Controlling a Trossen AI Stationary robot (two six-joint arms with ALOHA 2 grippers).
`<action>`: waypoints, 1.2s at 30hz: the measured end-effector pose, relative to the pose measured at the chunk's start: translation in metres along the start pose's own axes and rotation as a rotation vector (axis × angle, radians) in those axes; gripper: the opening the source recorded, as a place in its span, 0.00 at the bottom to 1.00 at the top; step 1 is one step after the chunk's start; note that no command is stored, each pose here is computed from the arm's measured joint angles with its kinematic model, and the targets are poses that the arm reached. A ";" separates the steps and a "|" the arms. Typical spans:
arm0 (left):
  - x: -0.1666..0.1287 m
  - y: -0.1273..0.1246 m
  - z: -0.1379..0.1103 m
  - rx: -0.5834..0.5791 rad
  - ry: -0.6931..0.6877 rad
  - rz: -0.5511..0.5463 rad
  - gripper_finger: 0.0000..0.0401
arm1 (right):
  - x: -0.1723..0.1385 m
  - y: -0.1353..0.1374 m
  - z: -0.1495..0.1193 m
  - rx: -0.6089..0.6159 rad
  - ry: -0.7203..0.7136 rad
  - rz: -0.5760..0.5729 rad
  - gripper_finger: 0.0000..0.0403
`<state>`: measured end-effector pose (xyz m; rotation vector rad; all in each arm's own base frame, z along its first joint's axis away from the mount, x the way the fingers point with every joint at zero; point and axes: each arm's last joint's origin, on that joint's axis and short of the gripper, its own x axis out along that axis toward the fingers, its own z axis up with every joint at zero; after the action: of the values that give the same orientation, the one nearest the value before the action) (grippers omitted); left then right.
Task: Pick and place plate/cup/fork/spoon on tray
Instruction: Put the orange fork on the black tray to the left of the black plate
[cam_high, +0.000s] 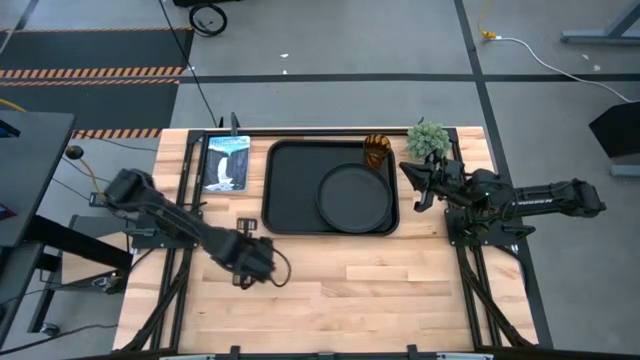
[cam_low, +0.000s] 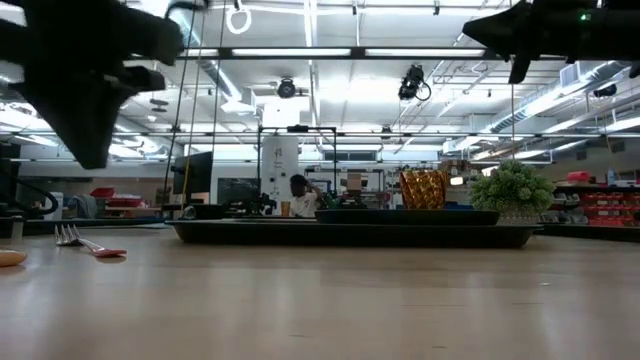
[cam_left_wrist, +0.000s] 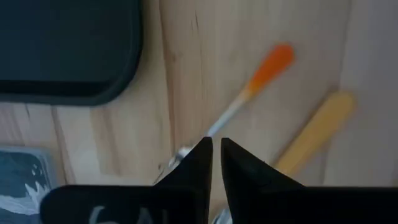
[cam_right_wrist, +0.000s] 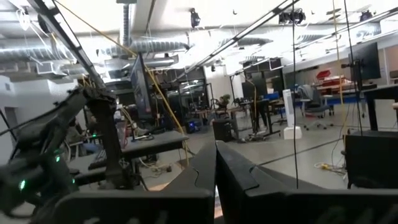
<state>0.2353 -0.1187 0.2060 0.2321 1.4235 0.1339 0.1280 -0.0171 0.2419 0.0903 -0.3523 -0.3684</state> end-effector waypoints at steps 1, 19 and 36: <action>-0.002 0.003 -0.006 0.010 -0.012 -0.009 0.09 | 0.000 0.000 -0.001 -0.001 0.005 0.000 0.03; 0.024 0.033 -0.040 0.154 -0.197 -0.133 0.26 | 0.004 0.001 -0.007 -0.028 0.043 -0.007 0.03; 0.069 0.040 -0.024 0.384 -0.047 -0.221 0.31 | 0.006 0.001 -0.011 -0.013 0.067 -0.011 0.03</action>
<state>0.2238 -0.0619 0.1464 0.3878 1.4097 -0.3271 0.1381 -0.0180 0.2336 0.0914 -0.2828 -0.3775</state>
